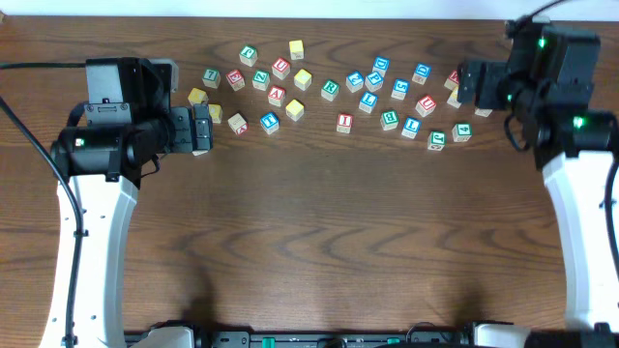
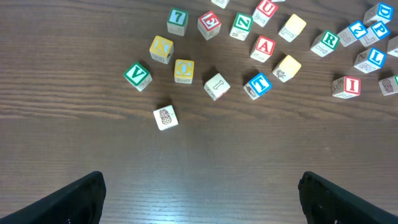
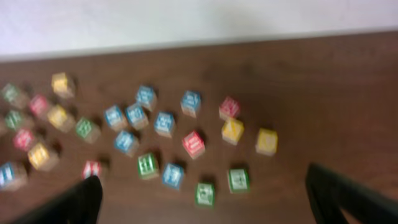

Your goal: Spell out CORL

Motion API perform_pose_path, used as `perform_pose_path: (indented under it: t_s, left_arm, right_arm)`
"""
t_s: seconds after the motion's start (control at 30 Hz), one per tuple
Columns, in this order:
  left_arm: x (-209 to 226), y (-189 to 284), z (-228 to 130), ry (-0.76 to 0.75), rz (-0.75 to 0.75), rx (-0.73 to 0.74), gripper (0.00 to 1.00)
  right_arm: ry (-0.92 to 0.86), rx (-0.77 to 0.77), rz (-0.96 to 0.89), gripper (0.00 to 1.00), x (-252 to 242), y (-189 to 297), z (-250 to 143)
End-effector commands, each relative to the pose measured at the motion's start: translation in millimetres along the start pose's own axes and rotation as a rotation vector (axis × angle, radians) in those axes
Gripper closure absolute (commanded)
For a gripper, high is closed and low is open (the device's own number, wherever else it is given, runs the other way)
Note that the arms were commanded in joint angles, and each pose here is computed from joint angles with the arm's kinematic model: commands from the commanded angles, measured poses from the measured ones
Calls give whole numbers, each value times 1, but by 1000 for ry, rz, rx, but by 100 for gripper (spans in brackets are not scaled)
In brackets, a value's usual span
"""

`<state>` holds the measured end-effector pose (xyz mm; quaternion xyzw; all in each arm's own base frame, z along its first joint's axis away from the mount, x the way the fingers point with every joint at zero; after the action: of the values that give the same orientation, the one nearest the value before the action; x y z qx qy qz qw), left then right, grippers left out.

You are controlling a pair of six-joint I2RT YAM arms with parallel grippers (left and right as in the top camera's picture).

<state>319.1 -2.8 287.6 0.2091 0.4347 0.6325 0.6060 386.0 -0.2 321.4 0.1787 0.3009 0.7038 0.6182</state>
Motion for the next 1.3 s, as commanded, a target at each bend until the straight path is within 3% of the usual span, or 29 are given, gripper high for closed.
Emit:
perform_pose_path:
  t_s: [0.0,0.33,1.27]
  left_arm:
    - [-4,3,4,-17,-16,-13,2]
    - [-4,3,4,-17,-16,-13,2]
    - [-6,2,15,39,-30,-67,2]
  right_arm:
    - [41,26,20,1,-4,-5,14]
    - [73,175,60,1,-5,-49,0]
    - [80,150,136,1,5,-54,3]
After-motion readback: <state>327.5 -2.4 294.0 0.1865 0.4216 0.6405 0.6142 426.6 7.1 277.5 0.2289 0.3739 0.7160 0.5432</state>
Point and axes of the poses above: each gripper's point midway between its finger pads, its own y axis back along the fingers, its own x axis along the line the jaws close on, z = x × y, the point moved 6 cm from there along y, back along the fingers, and after that the axes turned 15 degrees about y, right-handed, at the moved point
